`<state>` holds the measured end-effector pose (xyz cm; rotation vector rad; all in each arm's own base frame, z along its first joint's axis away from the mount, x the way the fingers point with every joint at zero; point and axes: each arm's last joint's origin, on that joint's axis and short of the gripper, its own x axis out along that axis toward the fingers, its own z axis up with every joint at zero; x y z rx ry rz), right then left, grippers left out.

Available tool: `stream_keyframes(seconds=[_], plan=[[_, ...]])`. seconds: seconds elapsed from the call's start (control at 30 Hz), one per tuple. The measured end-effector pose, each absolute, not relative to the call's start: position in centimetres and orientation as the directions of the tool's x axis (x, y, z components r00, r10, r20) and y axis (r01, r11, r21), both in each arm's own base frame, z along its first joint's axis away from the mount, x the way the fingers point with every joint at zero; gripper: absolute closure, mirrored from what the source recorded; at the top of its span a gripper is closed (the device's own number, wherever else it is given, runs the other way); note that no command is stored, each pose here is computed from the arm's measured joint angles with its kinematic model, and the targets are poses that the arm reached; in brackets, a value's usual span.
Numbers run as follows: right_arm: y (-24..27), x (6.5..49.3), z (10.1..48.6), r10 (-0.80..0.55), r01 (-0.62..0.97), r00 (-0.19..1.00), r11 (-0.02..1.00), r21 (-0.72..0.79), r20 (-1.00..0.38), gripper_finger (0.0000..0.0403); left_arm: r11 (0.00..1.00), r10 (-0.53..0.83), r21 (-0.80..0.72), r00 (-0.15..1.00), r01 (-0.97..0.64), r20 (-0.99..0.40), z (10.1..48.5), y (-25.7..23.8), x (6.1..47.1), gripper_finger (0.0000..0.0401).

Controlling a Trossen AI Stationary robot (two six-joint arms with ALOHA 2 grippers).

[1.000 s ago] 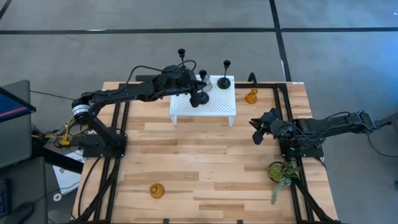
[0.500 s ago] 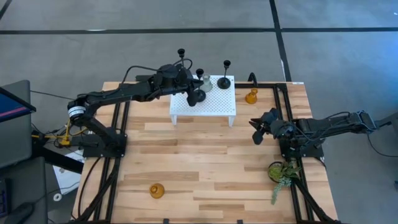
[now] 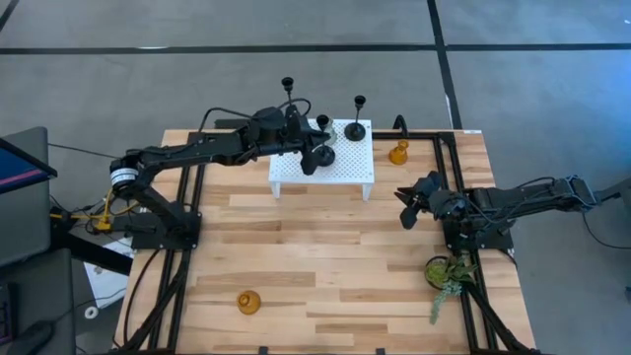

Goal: Pick & Place candle stick holders
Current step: Put the black candle holder on the shelf

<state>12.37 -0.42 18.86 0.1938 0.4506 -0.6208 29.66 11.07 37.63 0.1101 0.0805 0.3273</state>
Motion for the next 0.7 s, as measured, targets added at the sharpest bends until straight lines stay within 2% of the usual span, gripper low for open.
stream_keyframes(seconds=[0.7], plan=[[-0.4,12.4,18.8,-0.517,0.6,0.72,0.799,0.041,-0.463,0.0337,0.953,0.3,0.086,0.948,-0.292,-0.103,36.1,11.6,31.2,0.0386]])
